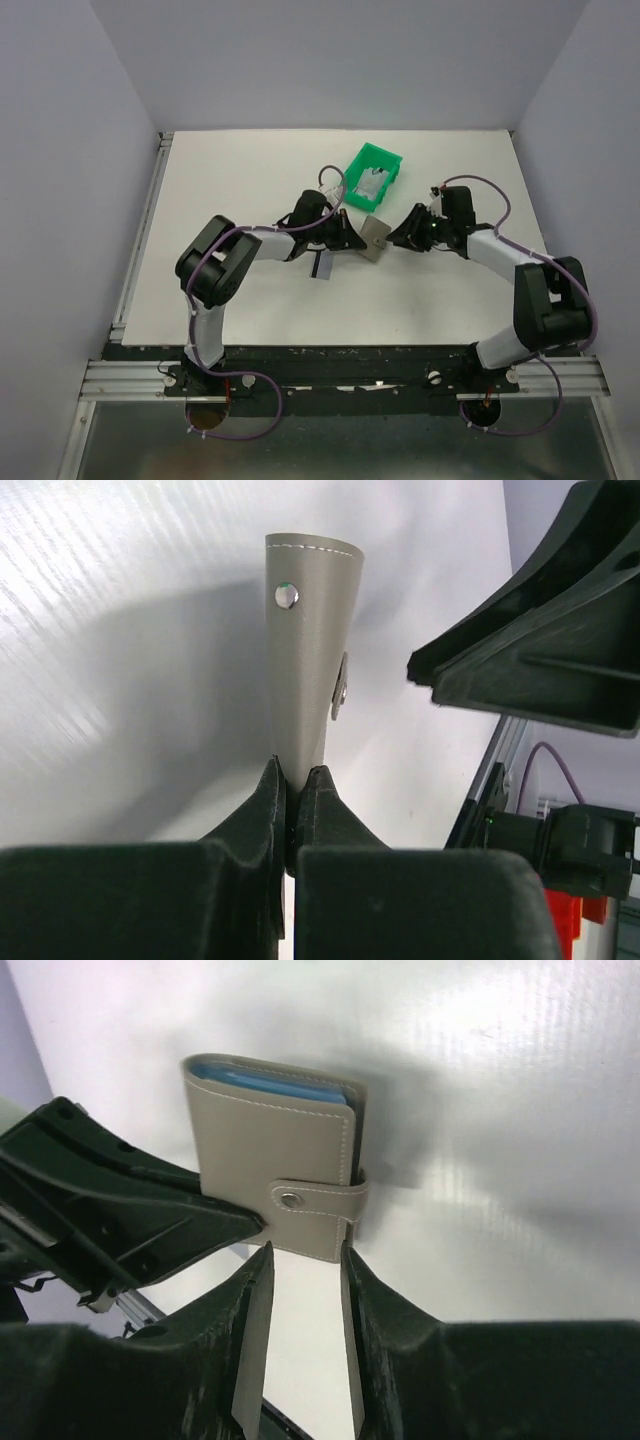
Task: Put the credit cards into the card holder
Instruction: Open the card holder at the center of the board.
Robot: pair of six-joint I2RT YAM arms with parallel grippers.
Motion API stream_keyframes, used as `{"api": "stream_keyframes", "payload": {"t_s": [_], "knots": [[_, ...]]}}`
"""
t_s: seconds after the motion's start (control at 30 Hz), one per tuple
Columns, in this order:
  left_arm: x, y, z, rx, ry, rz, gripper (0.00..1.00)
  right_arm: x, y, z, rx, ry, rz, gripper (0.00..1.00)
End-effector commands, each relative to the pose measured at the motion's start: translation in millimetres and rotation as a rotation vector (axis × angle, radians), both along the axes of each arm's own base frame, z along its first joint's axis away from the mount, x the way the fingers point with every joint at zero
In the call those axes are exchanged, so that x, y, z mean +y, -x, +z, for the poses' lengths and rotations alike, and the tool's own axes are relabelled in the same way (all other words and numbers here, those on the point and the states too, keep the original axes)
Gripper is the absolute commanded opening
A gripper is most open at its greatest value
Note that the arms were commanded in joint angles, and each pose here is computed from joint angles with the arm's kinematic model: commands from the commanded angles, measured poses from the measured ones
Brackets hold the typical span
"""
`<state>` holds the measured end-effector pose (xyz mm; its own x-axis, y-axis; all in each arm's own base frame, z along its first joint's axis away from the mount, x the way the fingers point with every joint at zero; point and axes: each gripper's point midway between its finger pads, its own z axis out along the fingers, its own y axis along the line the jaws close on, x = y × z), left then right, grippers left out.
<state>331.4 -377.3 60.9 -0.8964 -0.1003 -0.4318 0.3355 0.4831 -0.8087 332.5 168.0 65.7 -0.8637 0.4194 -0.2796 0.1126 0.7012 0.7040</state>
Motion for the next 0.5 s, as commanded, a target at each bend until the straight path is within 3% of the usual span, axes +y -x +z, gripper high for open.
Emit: {"api": "stream_keyframes", "payload": {"t_s": [0.0, 0.27, 0.47], "knots": [[5, 4, 52, -0.190, -0.043, -0.002, 0.00, -10, 3, 44, -0.120, 0.074, 0.032, 0.43], [11, 25, 93, -0.353, -0.252, 0.014, 0.00, -11, 29, 110, -0.239, 0.121, 0.062, 0.47], [6, 44, 104, -0.409, -0.379, 0.044, 0.00, 1, 45, 124, -0.252, 0.098, 0.057, 0.59]]}}
